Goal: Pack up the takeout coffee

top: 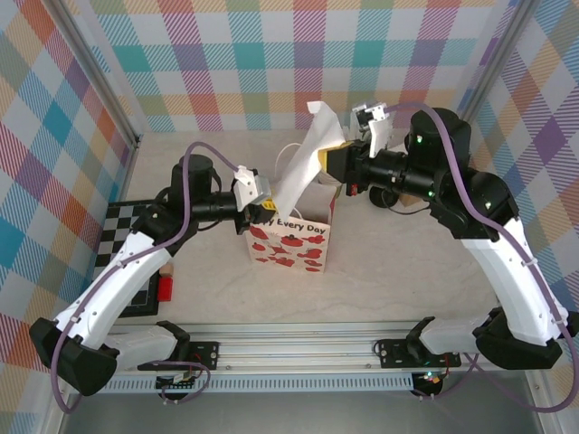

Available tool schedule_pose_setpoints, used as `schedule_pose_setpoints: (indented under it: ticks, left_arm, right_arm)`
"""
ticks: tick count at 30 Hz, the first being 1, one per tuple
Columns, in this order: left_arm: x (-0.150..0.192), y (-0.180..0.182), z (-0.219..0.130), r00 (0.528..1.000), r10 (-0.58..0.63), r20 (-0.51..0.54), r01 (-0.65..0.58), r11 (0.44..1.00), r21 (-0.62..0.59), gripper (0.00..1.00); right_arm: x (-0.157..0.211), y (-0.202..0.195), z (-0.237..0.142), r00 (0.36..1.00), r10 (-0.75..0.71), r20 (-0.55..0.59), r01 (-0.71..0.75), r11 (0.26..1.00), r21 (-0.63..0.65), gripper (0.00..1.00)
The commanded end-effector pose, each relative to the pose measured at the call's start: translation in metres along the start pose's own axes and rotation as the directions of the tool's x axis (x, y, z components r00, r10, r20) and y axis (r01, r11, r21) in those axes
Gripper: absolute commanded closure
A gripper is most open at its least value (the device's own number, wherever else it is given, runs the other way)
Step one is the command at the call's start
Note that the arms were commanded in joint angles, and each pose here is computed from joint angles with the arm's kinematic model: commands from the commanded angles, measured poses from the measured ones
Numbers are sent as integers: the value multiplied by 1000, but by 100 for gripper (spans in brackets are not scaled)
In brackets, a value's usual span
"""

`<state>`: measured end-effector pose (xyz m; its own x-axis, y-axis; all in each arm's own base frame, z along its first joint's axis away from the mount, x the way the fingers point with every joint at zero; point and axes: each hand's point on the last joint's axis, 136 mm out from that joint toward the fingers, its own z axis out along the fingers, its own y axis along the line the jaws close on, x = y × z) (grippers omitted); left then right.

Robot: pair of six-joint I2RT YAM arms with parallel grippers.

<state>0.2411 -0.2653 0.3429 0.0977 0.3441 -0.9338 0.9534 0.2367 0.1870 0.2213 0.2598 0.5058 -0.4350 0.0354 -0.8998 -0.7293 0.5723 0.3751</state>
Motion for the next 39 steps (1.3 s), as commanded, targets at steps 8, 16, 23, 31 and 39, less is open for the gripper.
schedule_pose_setpoints:
  ticks: [8,16,23,31,39]
  left_arm:
    - [-1,-15,-7,999,31,27,-32,999,15,91]
    - [-1,-14,-10,999,45,29,-45,999,-12,90]
    - [-3,-16,-13,999,40,26,-39,999,-11,69]
    - [-11,6,-39,997,74,7,-71,978,-198,17]
    - [-21,49,-25,999,-20,-32,11,961,-278,13]
  right_arm:
    - [4,-42,29,936,330,125,-352,890,288,100]
    - [34,-40,65,792,584,175,-605,716,349,100]
    - [92,-73,85,680,696,230,-691,503,520,100]
    - [91,-74,93,723,660,204,-651,551,521,100]
    - [92,-63,115,710,686,158,-667,583,465,100]
